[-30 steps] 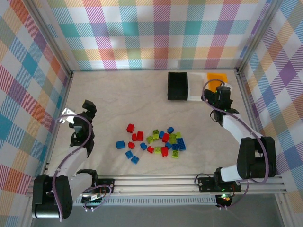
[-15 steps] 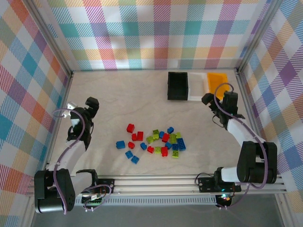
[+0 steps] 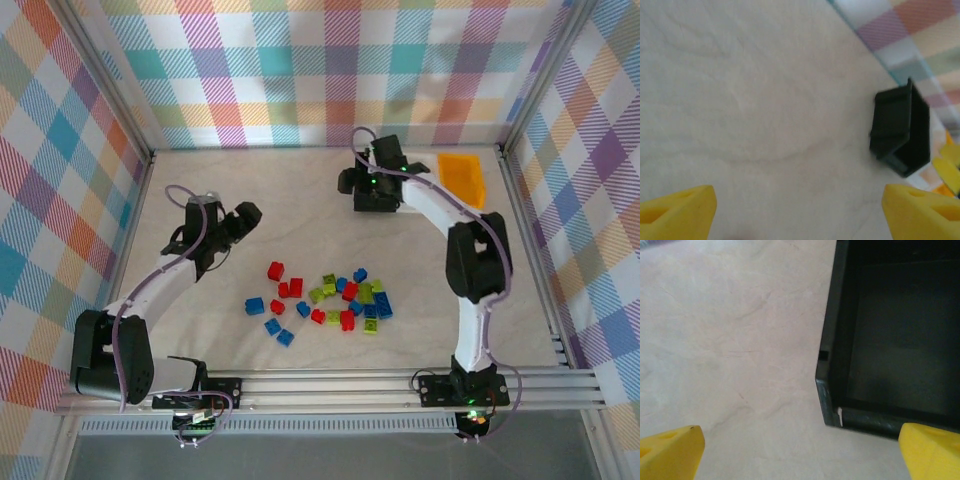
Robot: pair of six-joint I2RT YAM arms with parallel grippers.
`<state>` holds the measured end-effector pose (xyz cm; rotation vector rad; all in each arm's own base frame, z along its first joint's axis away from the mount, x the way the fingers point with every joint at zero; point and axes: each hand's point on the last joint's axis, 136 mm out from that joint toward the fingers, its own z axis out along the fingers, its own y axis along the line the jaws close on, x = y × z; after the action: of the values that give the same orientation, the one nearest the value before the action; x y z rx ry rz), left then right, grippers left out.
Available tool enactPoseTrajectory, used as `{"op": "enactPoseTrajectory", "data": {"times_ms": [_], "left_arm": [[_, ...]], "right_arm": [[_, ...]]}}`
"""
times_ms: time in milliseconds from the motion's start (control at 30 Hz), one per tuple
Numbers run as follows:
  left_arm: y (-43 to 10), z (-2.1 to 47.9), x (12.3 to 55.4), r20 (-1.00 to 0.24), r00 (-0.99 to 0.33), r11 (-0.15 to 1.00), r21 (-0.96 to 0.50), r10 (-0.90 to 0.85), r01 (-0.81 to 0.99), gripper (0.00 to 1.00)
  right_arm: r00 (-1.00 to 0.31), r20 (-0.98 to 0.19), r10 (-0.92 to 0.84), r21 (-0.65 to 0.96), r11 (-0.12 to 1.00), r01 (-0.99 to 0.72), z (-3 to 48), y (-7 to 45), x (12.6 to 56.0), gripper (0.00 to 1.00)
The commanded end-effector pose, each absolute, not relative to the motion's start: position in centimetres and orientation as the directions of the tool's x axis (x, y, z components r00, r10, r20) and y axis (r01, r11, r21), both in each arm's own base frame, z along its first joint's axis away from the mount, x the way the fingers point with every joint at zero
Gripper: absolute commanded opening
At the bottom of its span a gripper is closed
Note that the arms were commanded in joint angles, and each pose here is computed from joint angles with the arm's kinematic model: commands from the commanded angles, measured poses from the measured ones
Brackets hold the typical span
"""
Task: Sort the legos into containers by color
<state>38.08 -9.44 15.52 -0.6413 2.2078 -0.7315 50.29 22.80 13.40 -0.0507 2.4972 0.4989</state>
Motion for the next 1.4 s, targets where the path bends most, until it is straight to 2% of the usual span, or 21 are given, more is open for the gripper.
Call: {"op": "enactPoseTrajectory", "data": {"times_ms": [0,200,433,633,800,900,1133,1267,1367], "left_arm": [[-10.3,14.3,36.7,-0.422,-0.7,0.738,-0.636,-0.577,-0.225,0.86],[-10.8,13.9,35.6,-0.401,-0.726,0.743,-0.631,-0.559,-0.223,0.86],[-10.7,14.4,34.5,-0.396,-0.722,0.735,-0.638,-0.567,-0.228,0.85],[-9.7,15.3,33.5,-0.425,-0.705,0.755,-0.61,-0.567,-0.24,0.85],[-7.7,15.3,32.3,-0.436,-0.678,0.768,-0.562,-0.592,-0.309,0.85],[-6.6,15.6,32.0,-0.424,-0.659,0.748,-0.573,-0.621,-0.336,0.85],[-6.3,16.4,32.3,-0.421,-0.643,0.725,-0.608,-0.639,-0.323,0.85],[-6.9,16.6,33.2,-0.409,-0.653,0.716,-0.627,-0.637,-0.306,0.84],[-7.6,16.7,34.1,-0.4,-0.663,0.709,-0.643,-0.633,-0.289,0.82]], "right_arm": [[-0.851,-0.521,0.057,0.268,0.958,-0.1,12.6,22.5,51.4,0.99],[-0.885,-0.463,0.047,0.285,0.954,-0.099,10.5,25.2,53.3,0.97],[-0.908,-0.419,0.019,0.343,0.929,-0.139,9.4,30.4,52.7,0.95],[-0.898,-0.44,-0.01,0.425,0.878,-0.218,11.3,37.2,49.7,0.94],[-0.887,-0.46,-0.043,0.526,0.792,-0.311,13.3,44.3,46.1,0.94],[-0.883,-0.468,-0.038,0.553,0.767,-0.326,14.5,46.2,45.1,0.95],[-0.835,-0.549,-0.035,0.522,0.766,-0.375,19.1,45.0,44.9,0.95],[-0.803,-0.595,-0.034,0.49,0.777,-0.396,21.2,42.0,44.5,0.89],[-0.796,-0.605,0.002,0.479,0.799,-0.363,22.0,37.9,44.8,0.84]]}}
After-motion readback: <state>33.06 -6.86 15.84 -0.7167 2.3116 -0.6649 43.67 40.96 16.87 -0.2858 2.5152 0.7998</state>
